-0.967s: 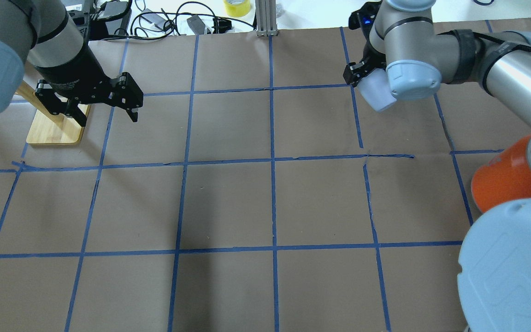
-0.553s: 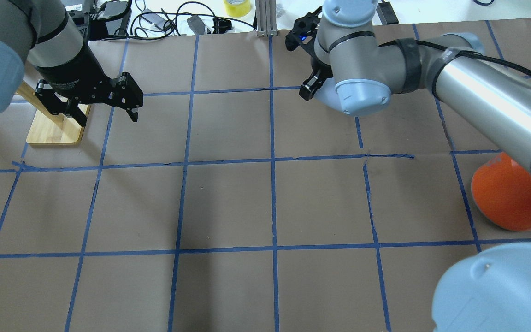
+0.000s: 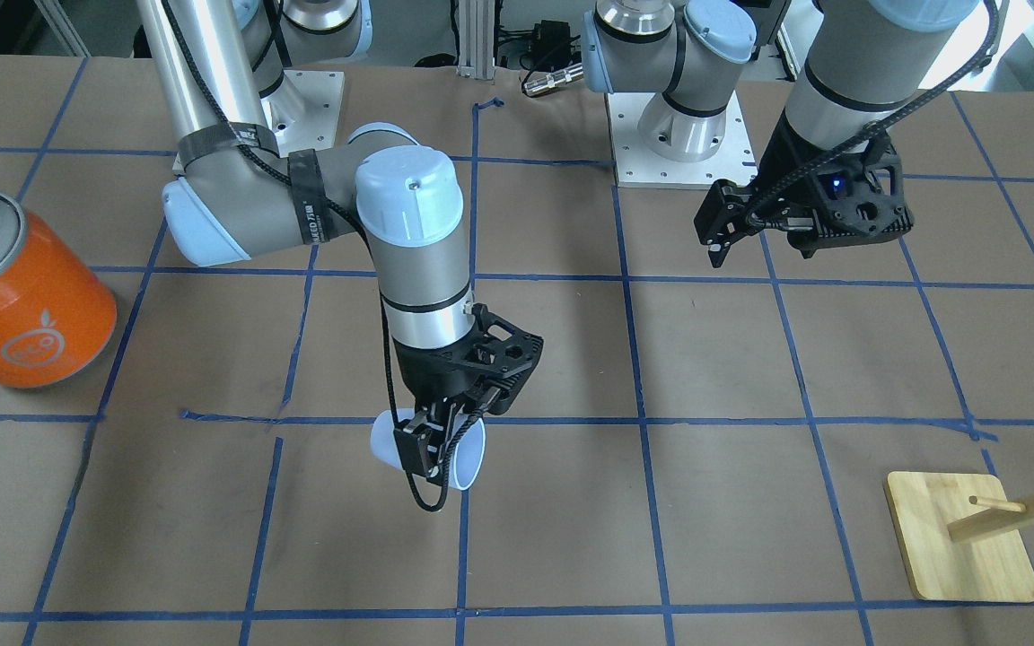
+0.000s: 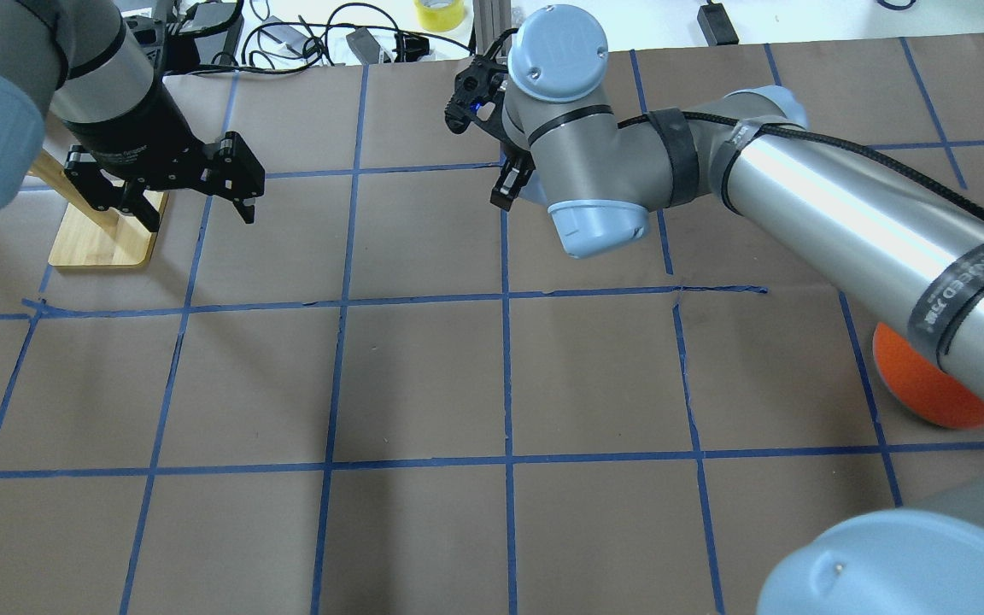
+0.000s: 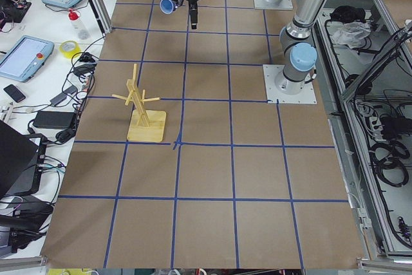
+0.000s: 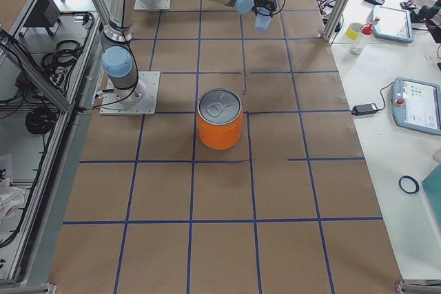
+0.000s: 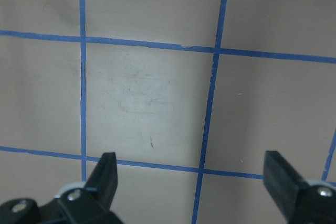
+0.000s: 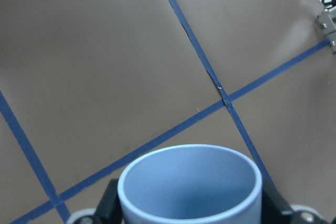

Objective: Flip cup

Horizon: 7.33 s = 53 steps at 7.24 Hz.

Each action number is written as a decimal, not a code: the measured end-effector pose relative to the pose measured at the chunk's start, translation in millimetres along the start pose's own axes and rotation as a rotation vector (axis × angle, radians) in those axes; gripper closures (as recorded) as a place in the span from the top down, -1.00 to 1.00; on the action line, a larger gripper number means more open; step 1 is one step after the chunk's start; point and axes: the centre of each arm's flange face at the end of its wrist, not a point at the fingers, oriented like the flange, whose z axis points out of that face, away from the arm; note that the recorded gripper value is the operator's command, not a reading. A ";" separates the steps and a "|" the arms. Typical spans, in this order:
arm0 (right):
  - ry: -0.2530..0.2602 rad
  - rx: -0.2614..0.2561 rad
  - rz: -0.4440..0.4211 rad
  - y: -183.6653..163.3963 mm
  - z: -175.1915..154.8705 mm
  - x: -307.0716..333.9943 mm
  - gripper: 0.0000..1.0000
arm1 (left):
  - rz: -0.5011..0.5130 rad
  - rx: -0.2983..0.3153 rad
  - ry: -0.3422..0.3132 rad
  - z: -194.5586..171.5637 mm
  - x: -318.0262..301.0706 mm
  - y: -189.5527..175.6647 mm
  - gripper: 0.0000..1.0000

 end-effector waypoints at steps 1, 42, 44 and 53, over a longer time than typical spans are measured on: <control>-0.015 -0.002 -0.055 -10.0 7.8 -19.6 0.24 | -0.010 0.005 0.000 -2.4 -5.2 -2.7 1.00; 0.047 -0.294 1.314 232.8 -215.6 114.0 1.00 | -0.010 -0.155 0.653 260.4 122.8 -76.5 -1.00; 0.048 -0.300 1.318 233.5 -215.9 112.9 1.00 | -0.058 -0.095 0.598 225.7 118.1 -93.8 -1.00; 0.037 -0.219 1.185 176.1 -252.0 58.2 1.00 | 0.152 0.140 -0.014 176.4 32.7 -162.8 -1.00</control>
